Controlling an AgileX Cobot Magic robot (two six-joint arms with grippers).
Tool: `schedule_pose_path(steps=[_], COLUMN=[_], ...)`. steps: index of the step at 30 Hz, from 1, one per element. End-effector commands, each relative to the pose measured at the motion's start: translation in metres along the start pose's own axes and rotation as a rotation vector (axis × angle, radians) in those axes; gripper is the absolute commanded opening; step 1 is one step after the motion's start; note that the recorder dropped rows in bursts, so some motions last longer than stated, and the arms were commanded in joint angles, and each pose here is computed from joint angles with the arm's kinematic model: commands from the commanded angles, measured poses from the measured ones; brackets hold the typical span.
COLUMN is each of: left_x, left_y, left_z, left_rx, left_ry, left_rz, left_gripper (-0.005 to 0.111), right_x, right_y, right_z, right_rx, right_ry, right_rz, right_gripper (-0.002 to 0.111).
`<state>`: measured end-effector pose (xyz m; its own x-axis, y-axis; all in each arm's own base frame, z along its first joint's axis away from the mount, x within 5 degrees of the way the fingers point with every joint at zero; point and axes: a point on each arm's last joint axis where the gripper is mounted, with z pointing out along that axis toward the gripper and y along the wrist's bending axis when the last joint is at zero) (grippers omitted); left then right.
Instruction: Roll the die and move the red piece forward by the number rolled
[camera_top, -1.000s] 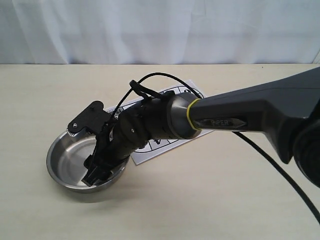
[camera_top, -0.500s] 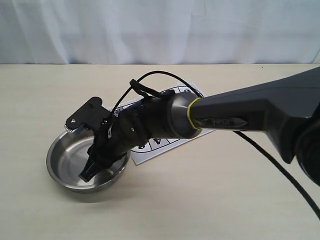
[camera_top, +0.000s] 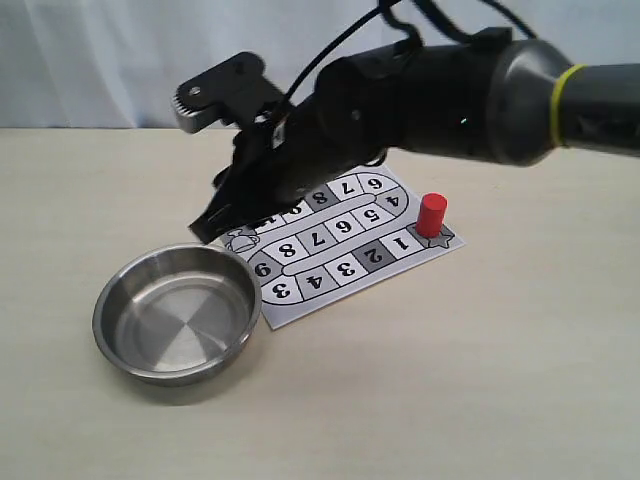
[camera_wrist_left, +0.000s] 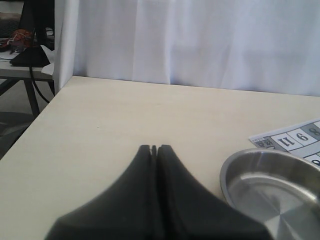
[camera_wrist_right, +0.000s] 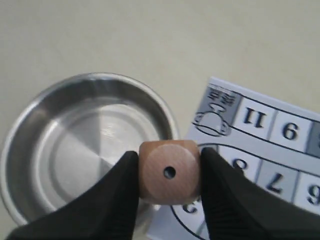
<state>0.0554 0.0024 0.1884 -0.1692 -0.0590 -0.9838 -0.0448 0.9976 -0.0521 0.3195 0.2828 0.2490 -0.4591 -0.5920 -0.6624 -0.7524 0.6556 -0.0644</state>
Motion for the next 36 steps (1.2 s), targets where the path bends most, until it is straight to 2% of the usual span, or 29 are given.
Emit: schedule_pose_path(steps=[1,6,12,16,23,27,31,36], left_x=[-0.003,-0.003,-0.003,-0.003,-0.003,-0.003,-0.003,-0.003], left_y=[0.0,0.0,0.0,0.0,0.0,0.0,0.0,0.0], left_z=[-0.001,-0.001,-0.001,-0.001,-0.001,-0.001,-0.001,-0.001], left_rx=[0.001,0.001,0.001,0.001,0.001,0.001,0.001,0.001], left_ry=[-0.017,-0.017,-0.017,-0.017,-0.017,-0.017,-0.017,-0.017], left_rz=[0.001,0.001,0.001,0.001,0.001,0.003,0.003,0.003], left_gripper=[0.0,0.0,0.0,0.0,0.0,0.0,0.0,0.0], right_x=[0.018,0.055,0.105,0.139,0.197,0.223,0.236,0.24], right_y=[-0.052,-0.112,-0.158,-0.171,-0.197,-0.216,-0.225,-0.222], right_z=[-0.014,-0.03,-0.05,-0.059,-0.091,-0.114,-0.127,-0.12], right_rx=[0.058,0.184,0.379,0.471,0.567,0.64,0.687,0.664], right_ry=[0.117,0.332,0.585,0.648,0.725,0.759,0.766,0.722], right_rz=[0.117,0.267,0.369,0.387,0.536,0.566,0.593,0.57], right_gripper=[0.004,0.004,0.004,0.004,0.004,0.004,0.004,0.004])
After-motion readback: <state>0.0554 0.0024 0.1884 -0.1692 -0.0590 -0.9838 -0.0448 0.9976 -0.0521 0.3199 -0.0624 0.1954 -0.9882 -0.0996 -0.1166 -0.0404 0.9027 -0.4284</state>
